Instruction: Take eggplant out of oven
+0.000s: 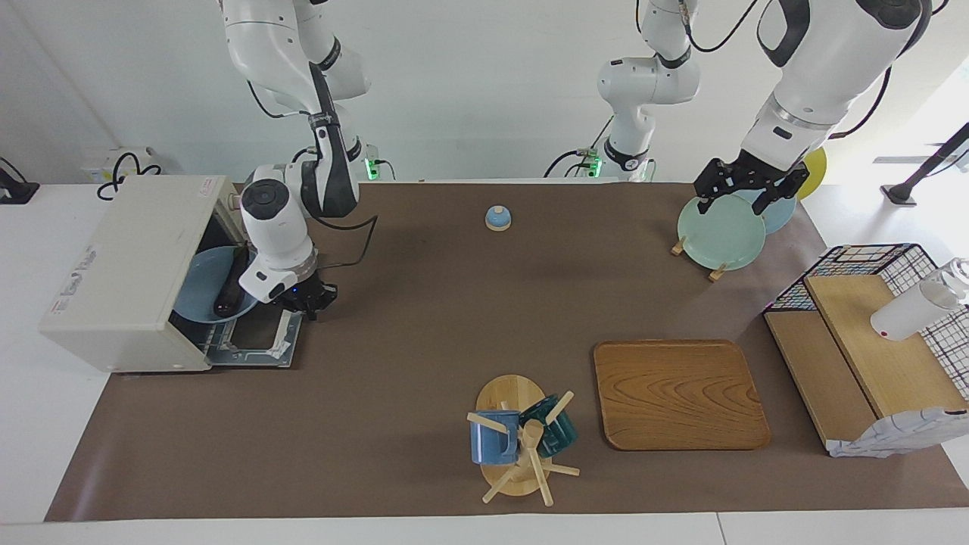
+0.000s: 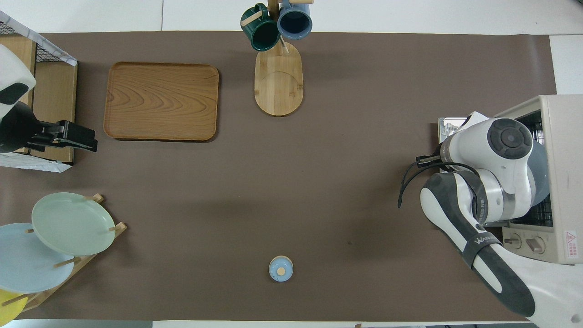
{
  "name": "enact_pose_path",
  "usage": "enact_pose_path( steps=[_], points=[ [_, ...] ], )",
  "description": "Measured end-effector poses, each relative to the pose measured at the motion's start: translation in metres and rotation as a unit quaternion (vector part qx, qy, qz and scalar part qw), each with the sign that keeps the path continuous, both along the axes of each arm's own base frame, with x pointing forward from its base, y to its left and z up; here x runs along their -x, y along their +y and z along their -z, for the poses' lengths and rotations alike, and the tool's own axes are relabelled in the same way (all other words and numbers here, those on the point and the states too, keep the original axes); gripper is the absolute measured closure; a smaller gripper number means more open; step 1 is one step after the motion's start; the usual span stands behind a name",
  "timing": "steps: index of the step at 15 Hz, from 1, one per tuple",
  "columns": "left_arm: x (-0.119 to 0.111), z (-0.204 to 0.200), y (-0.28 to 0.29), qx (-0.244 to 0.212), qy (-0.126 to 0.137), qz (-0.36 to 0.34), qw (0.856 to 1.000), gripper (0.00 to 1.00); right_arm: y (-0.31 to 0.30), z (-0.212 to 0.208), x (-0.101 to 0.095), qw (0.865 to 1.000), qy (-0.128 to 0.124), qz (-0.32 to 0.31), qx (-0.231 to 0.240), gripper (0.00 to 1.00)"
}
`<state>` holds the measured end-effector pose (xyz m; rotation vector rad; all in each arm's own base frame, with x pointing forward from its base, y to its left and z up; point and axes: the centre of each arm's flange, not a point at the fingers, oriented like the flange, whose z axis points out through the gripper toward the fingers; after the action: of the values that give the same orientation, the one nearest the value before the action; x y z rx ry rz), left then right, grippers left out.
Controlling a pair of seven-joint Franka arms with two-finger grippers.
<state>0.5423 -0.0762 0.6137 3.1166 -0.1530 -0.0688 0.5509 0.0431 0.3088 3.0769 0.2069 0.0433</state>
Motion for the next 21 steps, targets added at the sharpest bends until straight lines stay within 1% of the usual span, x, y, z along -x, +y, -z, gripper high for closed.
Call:
enact_pose_path(
  steps=[1,2,3,4,5,7,8,9,11,13,14,16,19,21],
  points=[
    [0.0,0.0,0.0,0.0,0.0,0.0,1.0,0.0,0.008,-0.006,-0.003,1.0,-0.002,-0.003,-0.003,0.99],
    [0.0,0.0,0.0,0.0,0.0,0.0,1.0,0.0,0.015,-0.016,-0.007,1.0,0.002,-0.006,-0.003,0.99],
    [0.0,0.0,0.0,0.0,0.0,0.0,1.0,0.0,0.02,-0.031,-0.013,1.0,0.011,-0.004,-0.001,0.99],
    [0.0,0.0,0.0,0.0,0.0,0.0,1.0,0.0,0.023,-0.048,-0.019,1.0,0.021,0.002,0.001,0.96],
    [0.0,0.0,0.0,0.0,0.0,0.0,1.0,0.0,0.023,-0.065,-0.022,1.0,0.029,0.01,0.002,0.82],
    [0.0,0.0,0.0,0.0,0.0,0.0,1.0,0.0,0.018,-0.09,-0.022,0.999,0.042,0.022,0.017,0.62],
    [0.0,0.0,0.0,0.0,0.0,0.0,1.0,0.0,0.012,-0.097,-0.019,0.998,0.05,0.03,0.036,0.52],
    [0.0,0.0,0.0,0.0,0.0,0.0,1.0,0.0,0.005,-0.1,-0.016,0.996,0.056,0.041,0.055,0.48],
    [0.0,0.0,0.0,0.0,0.0,0.0,1.0,0.0,-0.012,-0.098,-0.011,0.993,0.066,0.059,0.072,0.48],
    [0.0,0.0,0.0,0.0,0.0,0.0,1.0,0.0,-0.037,-0.084,-0.003,0.991,0.082,0.08,0.072,0.5],
    [0.0,0.0,0.0,0.0,0.0,0.0,1.0,0.0,-0.048,-0.077,0.001,0.99,0.086,0.088,0.071,0.5],
    [0.0,0.0,0.0,0.0,0.0,0.0,1.0,0.0,-0.063,-0.065,0.007,0.99,0.081,0.099,0.067,0.53],
    [0.0,0.0,0.0,0.0,0.0,0.0,1.0,0.0,-0.073,-0.057,0.014,0.989,0.077,0.106,0.063,0.53],
    [0.0,0.0,0.0,0.0,0.0,0.0,1.0,0.0,-0.073,-0.055,0.017,0.99,0.074,0.106,0.062,0.55]
  ],
)
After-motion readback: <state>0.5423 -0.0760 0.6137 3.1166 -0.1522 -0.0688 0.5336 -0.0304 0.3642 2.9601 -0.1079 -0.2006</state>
